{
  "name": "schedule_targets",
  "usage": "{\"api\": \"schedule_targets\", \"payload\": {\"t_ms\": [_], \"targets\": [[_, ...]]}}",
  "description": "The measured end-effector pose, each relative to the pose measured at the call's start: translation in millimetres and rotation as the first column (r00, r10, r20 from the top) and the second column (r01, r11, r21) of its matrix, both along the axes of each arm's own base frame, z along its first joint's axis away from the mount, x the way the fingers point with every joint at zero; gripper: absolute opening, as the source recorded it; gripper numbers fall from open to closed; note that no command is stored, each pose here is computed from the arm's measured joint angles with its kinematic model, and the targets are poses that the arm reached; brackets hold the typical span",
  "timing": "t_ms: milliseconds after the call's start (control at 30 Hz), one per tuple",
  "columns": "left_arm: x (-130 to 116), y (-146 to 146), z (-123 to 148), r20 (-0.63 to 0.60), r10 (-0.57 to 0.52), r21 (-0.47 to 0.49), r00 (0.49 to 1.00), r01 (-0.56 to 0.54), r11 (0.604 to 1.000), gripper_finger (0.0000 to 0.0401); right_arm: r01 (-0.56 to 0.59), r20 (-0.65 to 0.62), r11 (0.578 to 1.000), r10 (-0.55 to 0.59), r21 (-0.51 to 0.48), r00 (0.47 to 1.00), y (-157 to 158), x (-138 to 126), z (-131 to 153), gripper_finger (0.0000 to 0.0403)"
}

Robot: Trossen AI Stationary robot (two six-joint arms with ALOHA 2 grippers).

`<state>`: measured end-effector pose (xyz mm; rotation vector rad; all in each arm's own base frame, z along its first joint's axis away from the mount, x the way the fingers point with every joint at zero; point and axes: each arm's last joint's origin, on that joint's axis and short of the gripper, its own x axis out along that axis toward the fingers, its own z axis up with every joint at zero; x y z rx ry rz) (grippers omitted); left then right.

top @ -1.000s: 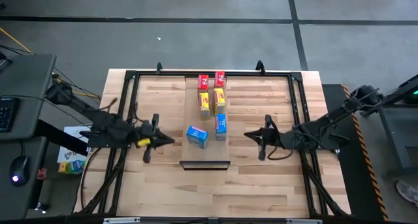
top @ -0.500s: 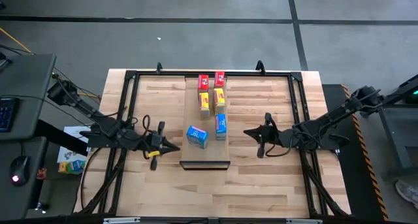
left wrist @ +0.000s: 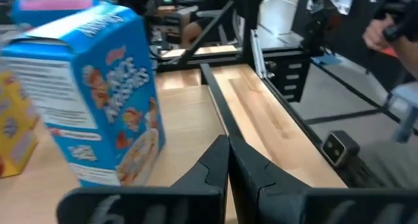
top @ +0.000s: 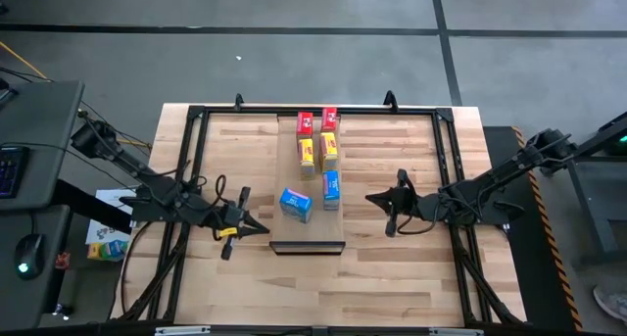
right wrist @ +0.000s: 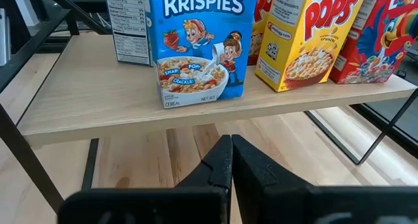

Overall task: Stack cereal on shelf
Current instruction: Put the blue cereal box on the shelf aligned with the other blue cereal box

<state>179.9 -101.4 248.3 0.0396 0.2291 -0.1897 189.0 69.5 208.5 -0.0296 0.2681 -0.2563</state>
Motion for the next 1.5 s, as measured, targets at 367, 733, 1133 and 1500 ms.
{"api": "schedule_targets", "payload": {"t_ms": [367, 733, 1133, 1500], "targets": [[25.9, 10.2, -15.9, -0.005, 0.175, 0.067, 0.984, -0.175, 0.982, 0.0000, 0.001, 0.001, 1.000, -0.001, 0.004, 1.000, 0.0, 0.0, 0.0, 0.0000], [34.4, 25.5, -18.5, -0.017, 0.260, 0.036, 0.965, -0.259, 0.965, 0.0000, 0.000, 0.001, 1.000, 0.000, 0.005, 1.000, 0.0, 0.0, 0.0, 0.0000], [47.2, 32.4, -33.2, -0.063, 0.323, 0.051, 0.944, -0.320, 0.946, 0.0000, 0.004, 0.006, 1.000, -0.005, 0.029, 1.000, 0.1, 0.0, -0.1, 0.0000], [58.1, 43.0, -39.2, -0.059, 0.392, 0.005, 0.918, -0.392, 0.920, 0.0000, 0.004, 0.006, 1.000, -0.005, 0.029, 1.000, 0.1, 0.0, -0.1, 0.0000]]}}
